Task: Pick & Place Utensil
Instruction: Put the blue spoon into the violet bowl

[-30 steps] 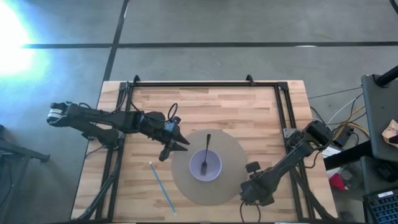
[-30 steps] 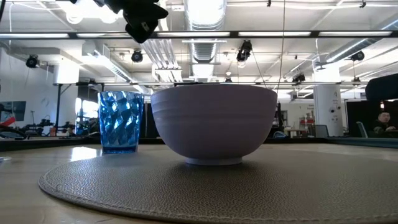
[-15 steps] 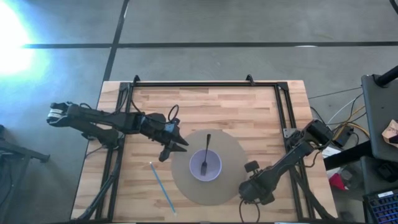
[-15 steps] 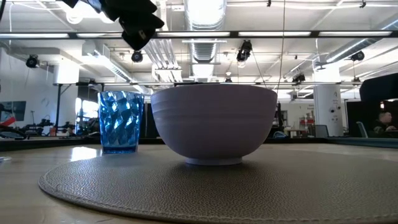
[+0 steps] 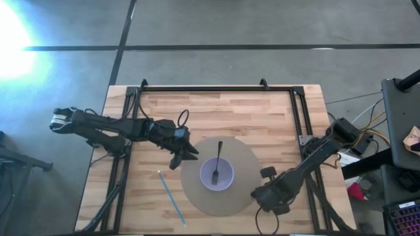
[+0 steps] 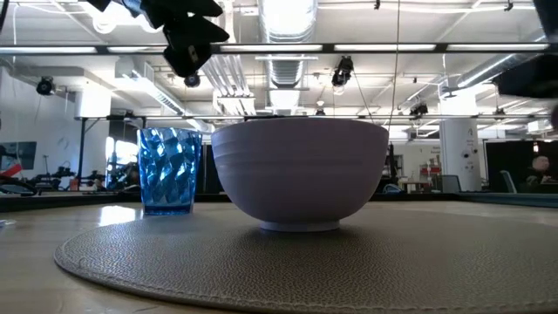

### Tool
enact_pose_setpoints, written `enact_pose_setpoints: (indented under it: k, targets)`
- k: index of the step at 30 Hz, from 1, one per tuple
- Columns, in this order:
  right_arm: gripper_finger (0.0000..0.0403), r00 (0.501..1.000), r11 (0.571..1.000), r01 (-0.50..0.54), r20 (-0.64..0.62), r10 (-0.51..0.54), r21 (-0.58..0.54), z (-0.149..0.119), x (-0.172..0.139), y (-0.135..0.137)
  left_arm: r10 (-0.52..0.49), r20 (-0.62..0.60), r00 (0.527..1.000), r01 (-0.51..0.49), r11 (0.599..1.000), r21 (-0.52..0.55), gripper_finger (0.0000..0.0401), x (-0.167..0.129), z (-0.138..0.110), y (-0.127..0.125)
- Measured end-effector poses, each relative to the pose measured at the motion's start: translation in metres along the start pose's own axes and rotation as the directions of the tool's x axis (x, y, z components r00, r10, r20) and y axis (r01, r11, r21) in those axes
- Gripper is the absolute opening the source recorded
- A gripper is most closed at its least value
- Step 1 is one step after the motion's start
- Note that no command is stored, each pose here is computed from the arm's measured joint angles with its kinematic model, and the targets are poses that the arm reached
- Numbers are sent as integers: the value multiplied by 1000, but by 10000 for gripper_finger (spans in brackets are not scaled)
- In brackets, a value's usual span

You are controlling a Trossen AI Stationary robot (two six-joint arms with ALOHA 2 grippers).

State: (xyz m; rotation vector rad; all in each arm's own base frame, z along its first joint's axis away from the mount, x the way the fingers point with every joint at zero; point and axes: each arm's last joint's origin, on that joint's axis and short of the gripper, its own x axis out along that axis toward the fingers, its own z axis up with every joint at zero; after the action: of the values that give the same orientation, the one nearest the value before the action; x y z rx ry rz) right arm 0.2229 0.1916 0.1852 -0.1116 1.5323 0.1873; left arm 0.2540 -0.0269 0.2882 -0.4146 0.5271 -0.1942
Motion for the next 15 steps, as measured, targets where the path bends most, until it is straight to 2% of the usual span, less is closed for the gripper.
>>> enact_pose_setpoints:
  k: [4, 9, 15]
  targets:
    - [12, 991, 999, 28, 127, -29, 16, 7, -25, -1, 3, -7, 1000, -3, 999, -41, 124, 3, -1, 1]
    - [12, 952, 997, 76, 295, -80, 26, 19, -61, -2, 3, -9, 1000, -4, 999, -52, 124, 6, -1, 2]
    - [12, 892, 984, 173, 433, -134, -51, 35, -95, -5, -8, 60, 998, 12, 997, -76, 124, 6, 5, 0]
